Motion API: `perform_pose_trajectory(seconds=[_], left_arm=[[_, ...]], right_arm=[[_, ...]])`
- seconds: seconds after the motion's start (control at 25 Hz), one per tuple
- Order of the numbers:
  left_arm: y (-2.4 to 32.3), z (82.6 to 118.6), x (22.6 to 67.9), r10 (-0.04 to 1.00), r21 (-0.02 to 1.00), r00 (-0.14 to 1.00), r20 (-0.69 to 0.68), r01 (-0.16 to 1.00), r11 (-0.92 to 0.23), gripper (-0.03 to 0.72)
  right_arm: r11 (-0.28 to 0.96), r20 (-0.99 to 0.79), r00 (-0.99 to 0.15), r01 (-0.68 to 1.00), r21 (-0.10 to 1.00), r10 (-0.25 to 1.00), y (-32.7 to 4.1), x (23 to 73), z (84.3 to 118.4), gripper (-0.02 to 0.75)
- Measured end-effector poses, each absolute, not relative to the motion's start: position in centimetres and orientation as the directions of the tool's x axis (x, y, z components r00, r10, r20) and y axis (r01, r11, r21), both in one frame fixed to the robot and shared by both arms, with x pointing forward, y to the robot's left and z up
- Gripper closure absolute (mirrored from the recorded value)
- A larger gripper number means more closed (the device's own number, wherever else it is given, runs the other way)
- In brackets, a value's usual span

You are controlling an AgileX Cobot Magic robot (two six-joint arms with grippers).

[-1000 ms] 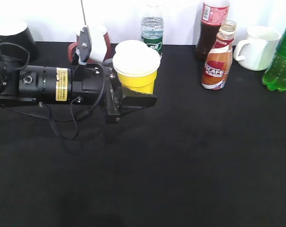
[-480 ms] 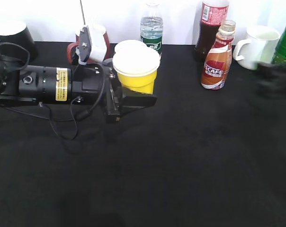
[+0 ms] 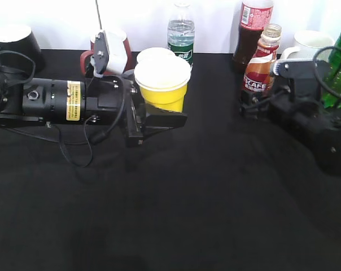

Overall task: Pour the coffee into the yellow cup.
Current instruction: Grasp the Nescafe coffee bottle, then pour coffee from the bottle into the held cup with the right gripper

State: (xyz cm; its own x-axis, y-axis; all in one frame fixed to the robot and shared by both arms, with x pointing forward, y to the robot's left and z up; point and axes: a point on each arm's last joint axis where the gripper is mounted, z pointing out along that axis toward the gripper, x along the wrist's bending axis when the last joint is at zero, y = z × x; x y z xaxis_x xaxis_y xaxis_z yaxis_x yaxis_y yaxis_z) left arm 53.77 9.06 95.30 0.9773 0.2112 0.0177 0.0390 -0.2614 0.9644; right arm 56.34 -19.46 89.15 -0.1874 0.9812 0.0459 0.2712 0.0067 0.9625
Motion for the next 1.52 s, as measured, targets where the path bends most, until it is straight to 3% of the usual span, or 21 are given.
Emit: perform_pose_trajectory(seconds=[0.4,0.52,0.8,1.0,1.24,1.4,1.52], left_arm=[[9.1,95.3,53.8,0.211,0.964,0.977,0.018,0.039,-0.261,0.239],[9.1,95.3,53.8,0.211,0.964,0.977,0.018,0.039,-0.261,0.239],[9.1,95.3,53.8,0.211,0.964,0.977,0.018,0.039,-0.261,0.239],[8.5,95.3,53.4,0.193,0.965,0.981,0.017,0.034,-0.261,0.239],[4.2,96.1,51.2,0.122,0.970,0.992,0.025,0.005,-0.244,0.239],[1.0,96.9,49.7,0.093,0.964,0.994,0.064,-0.037,-0.263,0.240],[0.8,96.8,49.6,0.097,0.959,0.993,0.068,-0.039,-0.280,0.240]], right_arm=[[0.030,0.005,-0.138,0.245,0.969,0.990,-18.4,60.9,87.6,0.132],[0.031,0.005,-0.137,0.255,0.966,0.991,-18.3,61.1,87.4,0.200],[0.042,-0.008,-0.138,0.248,0.968,0.990,-18.5,60.6,87.6,0.201],[0.164,-0.131,-0.176,0.185,0.969,0.976,-20.7,54.0,93.7,0.201],[0.423,-0.367,-0.359,0.089,0.902,0.858,-21.0,48.3,99.5,0.201],[0.574,-0.547,-0.420,-0.071,0.816,0.724,-20.5,47.3,100.9,0.201],[0.666,-0.649,-0.416,-0.127,0.735,0.637,-20.4,47.3,100.8,0.201]])
